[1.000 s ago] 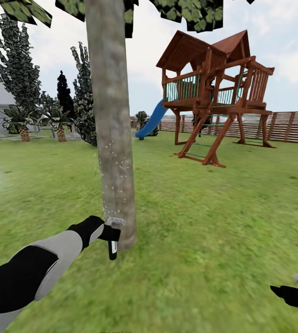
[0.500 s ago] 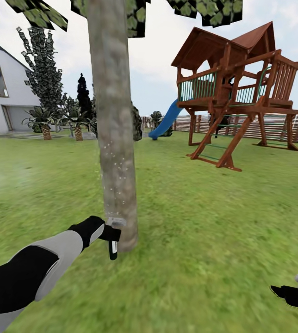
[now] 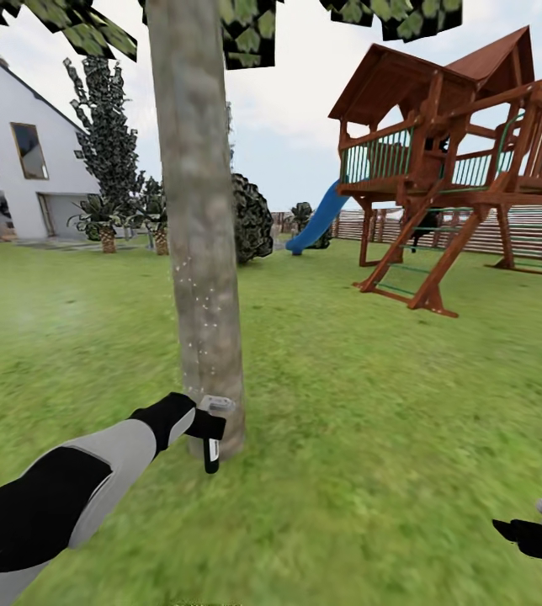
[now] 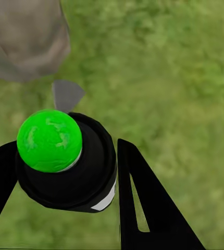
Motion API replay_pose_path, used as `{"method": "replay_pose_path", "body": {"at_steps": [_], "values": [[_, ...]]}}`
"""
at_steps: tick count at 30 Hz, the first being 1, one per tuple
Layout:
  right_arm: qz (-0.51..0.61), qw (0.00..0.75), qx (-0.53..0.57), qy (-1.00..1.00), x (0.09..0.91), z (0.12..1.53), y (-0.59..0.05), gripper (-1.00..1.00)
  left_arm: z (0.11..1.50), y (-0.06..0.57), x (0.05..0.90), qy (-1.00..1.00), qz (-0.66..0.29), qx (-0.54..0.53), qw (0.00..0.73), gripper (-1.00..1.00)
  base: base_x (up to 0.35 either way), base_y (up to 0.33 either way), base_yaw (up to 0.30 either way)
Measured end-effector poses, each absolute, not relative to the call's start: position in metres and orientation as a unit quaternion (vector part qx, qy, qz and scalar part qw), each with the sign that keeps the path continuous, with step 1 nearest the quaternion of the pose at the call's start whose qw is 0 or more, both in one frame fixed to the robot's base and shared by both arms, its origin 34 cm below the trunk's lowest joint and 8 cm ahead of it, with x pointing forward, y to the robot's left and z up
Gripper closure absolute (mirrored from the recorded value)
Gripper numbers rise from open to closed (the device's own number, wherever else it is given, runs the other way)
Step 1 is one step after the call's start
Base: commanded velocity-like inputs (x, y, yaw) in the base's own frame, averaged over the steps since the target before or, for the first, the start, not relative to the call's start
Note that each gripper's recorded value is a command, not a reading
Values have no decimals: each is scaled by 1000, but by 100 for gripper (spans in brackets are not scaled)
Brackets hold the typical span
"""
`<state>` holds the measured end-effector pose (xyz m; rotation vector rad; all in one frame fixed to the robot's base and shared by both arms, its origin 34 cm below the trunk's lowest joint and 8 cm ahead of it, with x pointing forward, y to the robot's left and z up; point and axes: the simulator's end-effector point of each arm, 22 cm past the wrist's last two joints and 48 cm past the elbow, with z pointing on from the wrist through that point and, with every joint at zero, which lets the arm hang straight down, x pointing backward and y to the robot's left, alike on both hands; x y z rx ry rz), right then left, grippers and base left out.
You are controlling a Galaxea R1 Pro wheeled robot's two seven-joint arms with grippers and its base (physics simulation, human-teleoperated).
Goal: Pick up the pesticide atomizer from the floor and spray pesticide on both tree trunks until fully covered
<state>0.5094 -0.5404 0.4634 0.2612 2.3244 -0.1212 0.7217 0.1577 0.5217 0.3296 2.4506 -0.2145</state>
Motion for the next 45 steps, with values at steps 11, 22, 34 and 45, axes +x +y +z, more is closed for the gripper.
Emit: {"method": "replay_pose_path", "body": {"at_steps": [11,22,34,45], "values": [[-47,389,102,915,510,463,-540,-100,522,158,722,934,-82,125,324,100,0,-324,273],[-47,389,102,915,510,463,-539,-100,522,158,722,934,-82,125,324,100,0,-326,273],[-47,388,102,915,510,462,-540,-100,521,158,722,934,-83,125,324,100,17,-341,118],[-48,385,102,916,509,460,-540,-100,517,158,722,935,-83,124,321,100,73,-172,256]]}}
